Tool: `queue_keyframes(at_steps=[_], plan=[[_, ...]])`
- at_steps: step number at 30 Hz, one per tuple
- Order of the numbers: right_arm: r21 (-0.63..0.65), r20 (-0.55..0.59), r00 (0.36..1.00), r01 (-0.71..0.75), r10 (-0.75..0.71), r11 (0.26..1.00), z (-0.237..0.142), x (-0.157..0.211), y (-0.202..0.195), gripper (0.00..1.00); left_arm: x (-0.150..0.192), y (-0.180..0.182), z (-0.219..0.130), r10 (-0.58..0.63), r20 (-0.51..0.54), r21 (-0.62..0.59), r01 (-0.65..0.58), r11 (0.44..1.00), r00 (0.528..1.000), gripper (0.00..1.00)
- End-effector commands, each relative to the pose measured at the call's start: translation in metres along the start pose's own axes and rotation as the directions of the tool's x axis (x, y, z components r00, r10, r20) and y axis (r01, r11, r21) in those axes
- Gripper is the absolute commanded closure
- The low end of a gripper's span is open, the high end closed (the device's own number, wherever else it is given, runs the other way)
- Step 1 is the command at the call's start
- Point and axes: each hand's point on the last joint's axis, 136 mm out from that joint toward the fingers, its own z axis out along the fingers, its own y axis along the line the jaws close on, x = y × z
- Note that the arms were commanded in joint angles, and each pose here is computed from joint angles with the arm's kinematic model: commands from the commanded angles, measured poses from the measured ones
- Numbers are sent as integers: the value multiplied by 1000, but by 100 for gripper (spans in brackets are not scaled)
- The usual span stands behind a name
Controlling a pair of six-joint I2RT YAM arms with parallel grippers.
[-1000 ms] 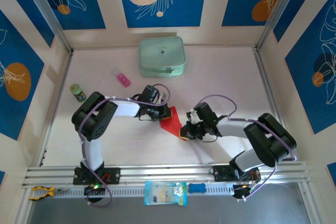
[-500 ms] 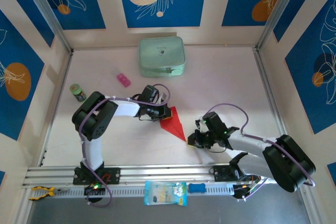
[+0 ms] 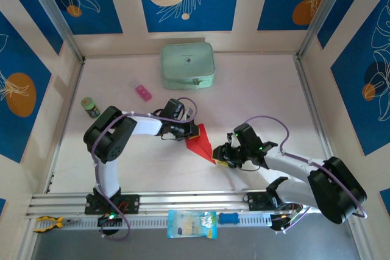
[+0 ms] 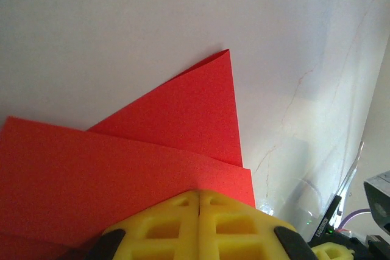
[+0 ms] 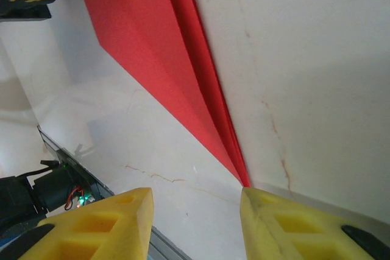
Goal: Fold a paper plane with a square sheet of paper (pick it up from the middle)
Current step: Fourth fold the wing at the center of the table, then turn over the paper at the center of the table.
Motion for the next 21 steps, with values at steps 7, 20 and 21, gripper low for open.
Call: queue_keyframes(at_steps=[7,20,21], plan=[[37,-24,998,-58,59,998,5,0,-5,59,14,45,3,-104,-23,-119,100,988,994,96],[40,-22,999,-43,44,998,5,0,-4,62,14,42,2,-113,-15,-90,111,990,994,97],[38,-20,999,-42,42,998,4,0,-4,62,14,41,2,-111,-14,-90,110,990,994,97]])
